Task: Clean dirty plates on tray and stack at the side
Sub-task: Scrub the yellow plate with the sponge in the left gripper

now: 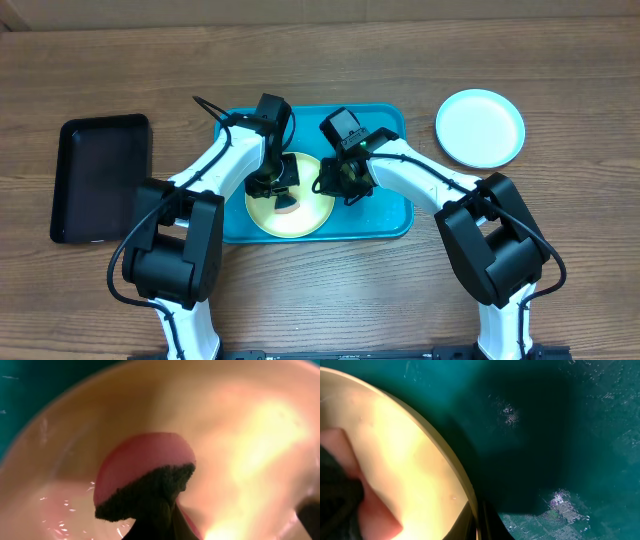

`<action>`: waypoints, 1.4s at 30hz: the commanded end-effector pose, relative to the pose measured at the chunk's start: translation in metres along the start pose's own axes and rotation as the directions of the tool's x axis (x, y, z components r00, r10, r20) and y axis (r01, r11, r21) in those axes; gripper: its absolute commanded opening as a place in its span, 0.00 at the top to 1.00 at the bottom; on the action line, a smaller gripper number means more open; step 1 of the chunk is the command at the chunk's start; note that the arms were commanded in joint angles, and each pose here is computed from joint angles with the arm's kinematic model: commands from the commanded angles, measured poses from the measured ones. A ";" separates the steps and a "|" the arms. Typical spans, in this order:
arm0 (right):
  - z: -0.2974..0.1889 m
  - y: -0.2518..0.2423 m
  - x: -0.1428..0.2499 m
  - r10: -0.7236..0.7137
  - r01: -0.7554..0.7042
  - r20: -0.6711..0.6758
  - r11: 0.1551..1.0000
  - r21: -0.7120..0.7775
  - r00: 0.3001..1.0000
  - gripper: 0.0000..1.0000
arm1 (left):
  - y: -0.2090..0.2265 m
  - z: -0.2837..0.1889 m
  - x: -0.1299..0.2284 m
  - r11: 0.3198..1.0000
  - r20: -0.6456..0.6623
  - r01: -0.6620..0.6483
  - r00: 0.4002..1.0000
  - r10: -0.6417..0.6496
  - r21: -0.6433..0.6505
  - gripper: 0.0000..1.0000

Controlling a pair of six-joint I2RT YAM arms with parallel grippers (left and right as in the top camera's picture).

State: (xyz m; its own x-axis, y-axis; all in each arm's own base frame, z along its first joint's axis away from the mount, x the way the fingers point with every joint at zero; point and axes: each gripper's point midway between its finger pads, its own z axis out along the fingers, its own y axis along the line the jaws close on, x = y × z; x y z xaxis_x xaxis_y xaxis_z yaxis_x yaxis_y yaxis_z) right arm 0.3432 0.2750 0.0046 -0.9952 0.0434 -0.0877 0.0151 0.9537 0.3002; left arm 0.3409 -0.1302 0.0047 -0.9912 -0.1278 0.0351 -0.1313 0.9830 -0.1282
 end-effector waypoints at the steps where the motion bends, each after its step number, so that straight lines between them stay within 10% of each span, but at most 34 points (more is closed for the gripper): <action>1: 0.016 -0.021 0.000 0.027 -0.028 0.009 0.997 0.079 1.000 0.96 | -0.038 0.017 0.051 0.968 -0.191 -0.109 0.969 0.154 0.224 0.96; 11: 0.016 -0.021 0.001 0.028 -0.028 0.009 0.996 0.079 1.000 0.96 | -0.058 0.021 0.063 0.954 -0.177 -0.197 0.955 0.239 0.227 0.96; 24: 0.016 -0.022 0.002 0.028 -0.028 0.004 0.996 0.084 1.000 0.96 | 0.080 0.001 -0.001 0.870 0.105 0.037 0.994 0.017 -0.491 0.96; 36: 0.015 -0.028 -0.003 0.022 -0.025 0.030 0.993 0.117 0.999 0.96 | 0.124 -0.032 -0.031 0.856 0.176 0.228 0.971 -0.163 -0.465 0.96; 42: 0.015 -0.031 -0.005 0.019 -0.025 0.046 0.990 0.137 0.999 0.96 | 0.109 -0.065 -0.053 0.930 0.161 0.277 0.957 -0.243 -0.243 0.96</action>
State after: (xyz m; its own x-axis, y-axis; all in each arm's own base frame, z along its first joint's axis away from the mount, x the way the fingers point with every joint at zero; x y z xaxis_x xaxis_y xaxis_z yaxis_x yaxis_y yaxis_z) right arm 0.3457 0.2824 0.0056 -0.9925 0.0479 -0.1124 0.0111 0.9515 0.3074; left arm 0.3606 -0.0283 0.0355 -0.9509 -0.3042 -0.0579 -0.3095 0.9280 0.2073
